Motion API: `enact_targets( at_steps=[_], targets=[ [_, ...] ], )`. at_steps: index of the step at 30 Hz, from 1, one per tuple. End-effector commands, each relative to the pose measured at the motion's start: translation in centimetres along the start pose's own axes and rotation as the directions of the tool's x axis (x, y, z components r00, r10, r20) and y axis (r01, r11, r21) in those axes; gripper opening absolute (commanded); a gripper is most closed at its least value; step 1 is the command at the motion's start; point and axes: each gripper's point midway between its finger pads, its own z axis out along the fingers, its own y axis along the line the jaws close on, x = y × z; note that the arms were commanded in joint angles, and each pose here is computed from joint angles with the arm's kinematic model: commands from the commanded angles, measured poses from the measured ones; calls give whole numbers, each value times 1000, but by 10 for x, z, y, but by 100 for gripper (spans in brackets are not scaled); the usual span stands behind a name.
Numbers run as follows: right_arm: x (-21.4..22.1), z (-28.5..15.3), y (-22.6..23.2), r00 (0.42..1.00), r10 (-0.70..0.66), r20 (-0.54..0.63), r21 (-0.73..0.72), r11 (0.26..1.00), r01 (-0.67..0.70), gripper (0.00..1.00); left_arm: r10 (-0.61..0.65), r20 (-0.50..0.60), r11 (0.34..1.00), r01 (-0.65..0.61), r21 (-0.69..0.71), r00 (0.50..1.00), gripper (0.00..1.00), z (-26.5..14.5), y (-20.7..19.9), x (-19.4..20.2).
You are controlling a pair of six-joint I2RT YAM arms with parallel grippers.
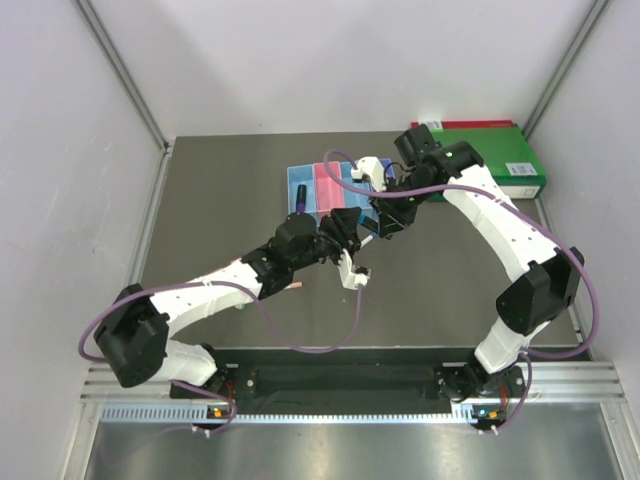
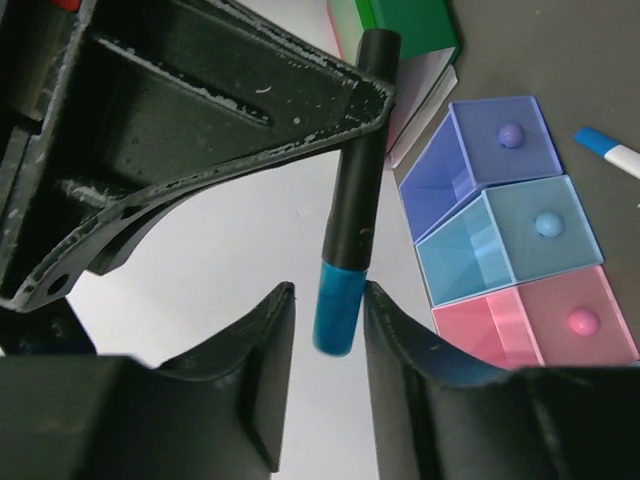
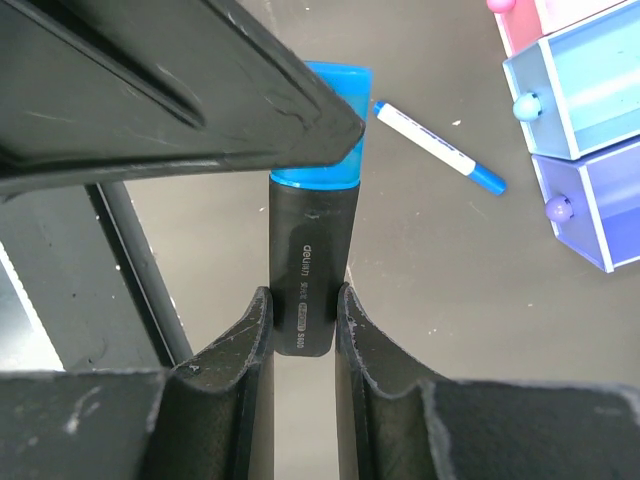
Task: Sort the stationery into containers
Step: Place the pen in the storage box.
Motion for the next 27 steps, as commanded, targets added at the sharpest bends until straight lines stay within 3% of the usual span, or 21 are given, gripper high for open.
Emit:
enact_targets(
  at_steps=[1,3,4,5,6,11,14,15,17,21,27],
  targets=[
    [-23,-6,2,997,-43,62,11,999,42,2,2,11,995,-1,-104,1000,31,5,38,-6],
    [-23,-7,0,997,-44,64,18,999,43,2,-4,11,994,5,-106,1000,24,5,40,-6],
    [-23,-6,0,997,-41,62,17,999,40,2,-3,10,994,4,-105,1000,18,5,39,-6],
    [-23,-5,0,997,-41,62,17,999,40,3,-5,8,995,5,-103,1000,4,6,39,-5],
    [-24,-5,-1,997,-42,65,19,999,41,3,-6,8,995,7,-103,1000,0,6,39,-5],
    [-24,-4,-2,997,-37,67,25,999,36,8,-26,-2,994,26,-108,1000,0,6,39,-4],
    [-26,-7,-4,997,-40,72,45,998,37,50,-51,-22,993,48,-111,998,0,6,38,0],
    [-27,-9,-5,996,-44,74,55,998,40,77,-77,-43,990,71,-119,996,0,6,38,4],
    [-26,-12,-8,996,-46,74,75,996,40,98,-120,-77,985,109,-133,990,0,5,42,11],
    [-28,-26,-14,993,-12,116,113,994,-1,100,-279,-188,954,250,-165,942,0,1,39,34],
    [-24,-69,-48,963,101,249,227,961,-159,100,-392,-299,920,362,-152,870,0,-21,15,50]
  ],
)
